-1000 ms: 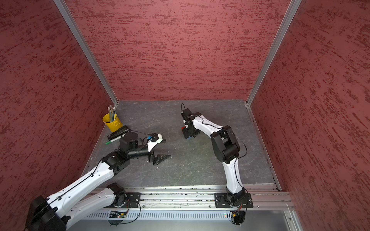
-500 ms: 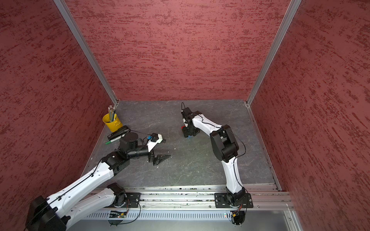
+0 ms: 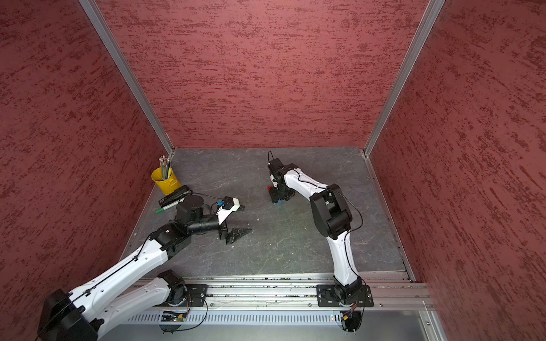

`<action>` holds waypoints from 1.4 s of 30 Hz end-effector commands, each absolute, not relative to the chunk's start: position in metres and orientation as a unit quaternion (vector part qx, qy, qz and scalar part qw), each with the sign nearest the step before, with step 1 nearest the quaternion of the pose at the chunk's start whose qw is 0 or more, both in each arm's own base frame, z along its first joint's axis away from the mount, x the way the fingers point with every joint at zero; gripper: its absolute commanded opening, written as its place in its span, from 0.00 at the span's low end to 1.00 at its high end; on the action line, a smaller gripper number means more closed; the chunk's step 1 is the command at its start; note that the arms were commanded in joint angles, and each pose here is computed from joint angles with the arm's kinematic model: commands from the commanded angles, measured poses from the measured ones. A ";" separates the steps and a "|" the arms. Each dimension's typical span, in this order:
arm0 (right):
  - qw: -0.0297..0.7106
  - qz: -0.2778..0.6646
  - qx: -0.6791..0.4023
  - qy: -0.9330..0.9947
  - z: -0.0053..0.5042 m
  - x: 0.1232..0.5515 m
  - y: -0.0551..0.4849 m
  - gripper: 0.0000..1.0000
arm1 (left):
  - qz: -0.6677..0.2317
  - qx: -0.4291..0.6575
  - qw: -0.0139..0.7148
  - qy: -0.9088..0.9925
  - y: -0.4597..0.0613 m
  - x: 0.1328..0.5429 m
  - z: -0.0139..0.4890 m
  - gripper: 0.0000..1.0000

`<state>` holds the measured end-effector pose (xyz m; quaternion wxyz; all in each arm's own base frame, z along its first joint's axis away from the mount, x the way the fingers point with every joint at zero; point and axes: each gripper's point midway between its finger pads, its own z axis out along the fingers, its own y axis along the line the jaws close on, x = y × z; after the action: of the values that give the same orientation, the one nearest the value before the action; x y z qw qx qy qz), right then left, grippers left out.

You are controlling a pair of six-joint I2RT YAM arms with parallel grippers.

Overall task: Assemble a rectangle with lego
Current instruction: Assemble the lego brick with the lego brick.

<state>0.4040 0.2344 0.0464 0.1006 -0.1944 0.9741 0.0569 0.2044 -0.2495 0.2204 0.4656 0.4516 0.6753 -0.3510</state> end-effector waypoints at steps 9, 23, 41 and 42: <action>0.092 0.054 -0.167 0.980 0.034 0.405 0.229 0.63 | -0.351 0.448 0.470 0.674 -0.247 0.202 0.226 1.00; 0.120 0.061 -0.161 0.978 0.050 0.414 0.232 0.78 | -0.349 0.448 0.470 0.676 -0.246 0.202 0.226 1.00; 0.188 0.052 -0.164 0.967 0.070 0.461 0.247 0.84 | -0.330 0.401 0.506 0.689 -0.234 0.221 0.240 1.00; 0.187 0.051 -0.163 0.967 0.069 0.464 0.248 0.83 | -0.330 0.401 0.506 0.689 -0.233 0.221 0.240 1.00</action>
<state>0.4506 0.2518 0.0780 0.1815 -0.1674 0.9668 0.0657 0.2173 -0.2361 0.2327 0.4927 0.4100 0.6917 -0.3327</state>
